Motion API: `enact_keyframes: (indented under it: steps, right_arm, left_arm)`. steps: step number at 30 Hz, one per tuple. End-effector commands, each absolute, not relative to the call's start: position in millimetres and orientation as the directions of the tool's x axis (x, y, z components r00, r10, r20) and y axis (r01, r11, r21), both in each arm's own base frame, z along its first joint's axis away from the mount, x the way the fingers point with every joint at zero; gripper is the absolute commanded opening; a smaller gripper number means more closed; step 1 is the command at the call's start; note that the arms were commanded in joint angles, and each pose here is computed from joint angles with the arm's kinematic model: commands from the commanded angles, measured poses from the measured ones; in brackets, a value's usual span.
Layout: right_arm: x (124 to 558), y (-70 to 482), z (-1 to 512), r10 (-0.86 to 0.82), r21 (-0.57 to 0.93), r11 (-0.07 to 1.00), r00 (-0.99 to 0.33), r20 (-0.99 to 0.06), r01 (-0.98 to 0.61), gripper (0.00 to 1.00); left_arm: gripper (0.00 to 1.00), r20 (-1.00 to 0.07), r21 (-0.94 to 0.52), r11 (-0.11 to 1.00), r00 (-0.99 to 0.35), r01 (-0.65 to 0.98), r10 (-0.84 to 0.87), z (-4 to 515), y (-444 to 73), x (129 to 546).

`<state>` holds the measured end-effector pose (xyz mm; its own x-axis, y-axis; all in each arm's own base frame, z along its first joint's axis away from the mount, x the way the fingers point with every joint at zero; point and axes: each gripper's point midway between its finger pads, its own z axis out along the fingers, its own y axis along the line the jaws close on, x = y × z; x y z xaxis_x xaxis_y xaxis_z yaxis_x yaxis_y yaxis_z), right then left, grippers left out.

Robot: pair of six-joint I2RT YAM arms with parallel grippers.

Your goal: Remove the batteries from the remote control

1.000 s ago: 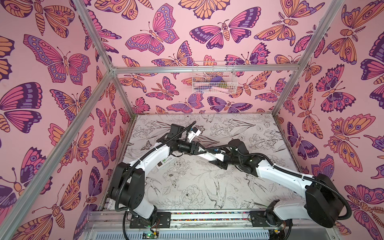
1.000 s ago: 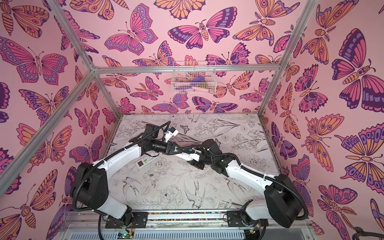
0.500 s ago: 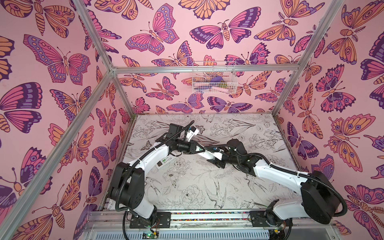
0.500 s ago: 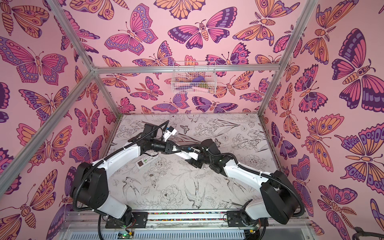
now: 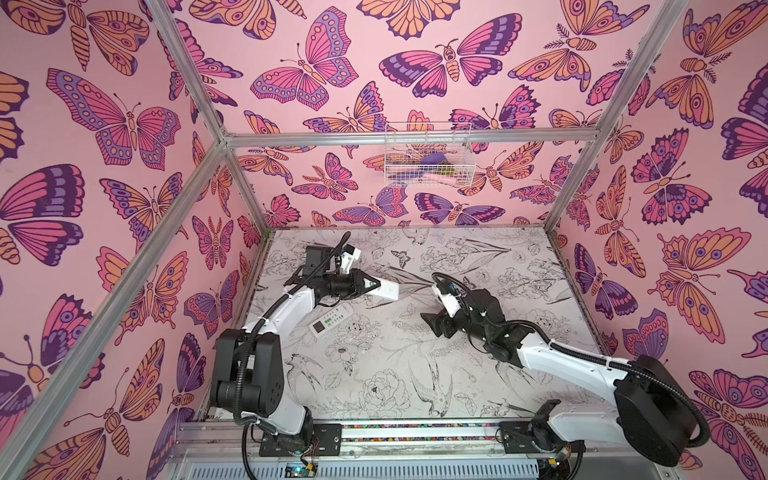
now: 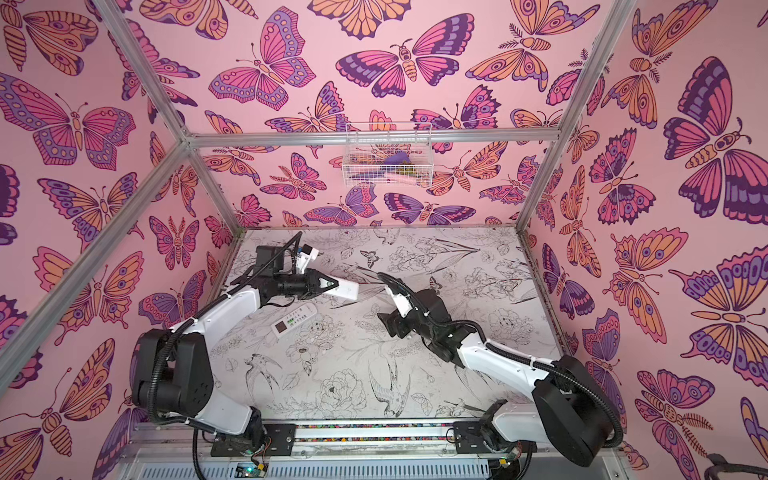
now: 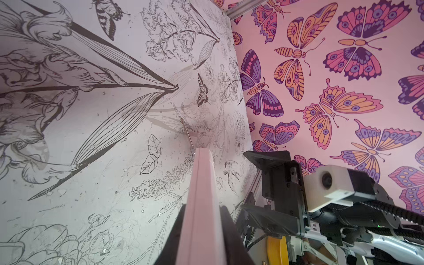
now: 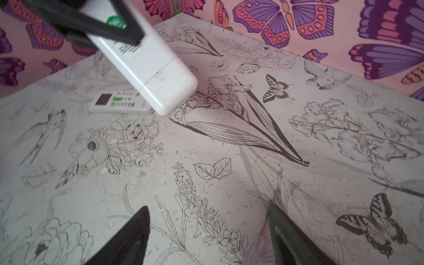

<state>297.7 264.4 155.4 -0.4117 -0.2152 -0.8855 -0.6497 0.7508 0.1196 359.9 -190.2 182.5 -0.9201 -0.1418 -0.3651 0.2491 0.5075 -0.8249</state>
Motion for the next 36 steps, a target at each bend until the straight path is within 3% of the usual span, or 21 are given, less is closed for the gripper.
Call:
enact_keyframes:
  steps: [1,7,15,26,36]
  right_arm:
    - [308,270,175,0.025,0.365,0.788,-0.566,-0.824,-0.497,0.80]
    - [324,260,189,0.342,0.610,0.750,-0.638,-0.690,-0.257,0.78]
    - [328,268,192,0.464,0.733,0.666,-0.695,-0.549,-0.134,0.76]
    - [335,317,202,0.414,0.858,0.491,-0.826,-0.383,-0.151,0.74]
    - [358,362,197,0.354,0.931,0.335,-0.897,-0.265,-0.143,0.69]
  left_arm:
    - [0.00,-0.404,-0.838,0.468,-0.896,0.280,-0.187,203,-186,366]
    - [0.00,-0.424,-0.837,0.486,-0.860,0.252,-0.285,210,-159,371]
    - [0.00,-0.422,-0.842,0.490,-0.841,0.226,-0.337,210,-152,368]
    - [0.00,-0.452,-0.833,0.485,-0.832,0.265,-0.323,213,-157,362]
    - [0.00,-0.449,-0.855,0.395,-0.862,0.337,-0.236,224,-185,349]
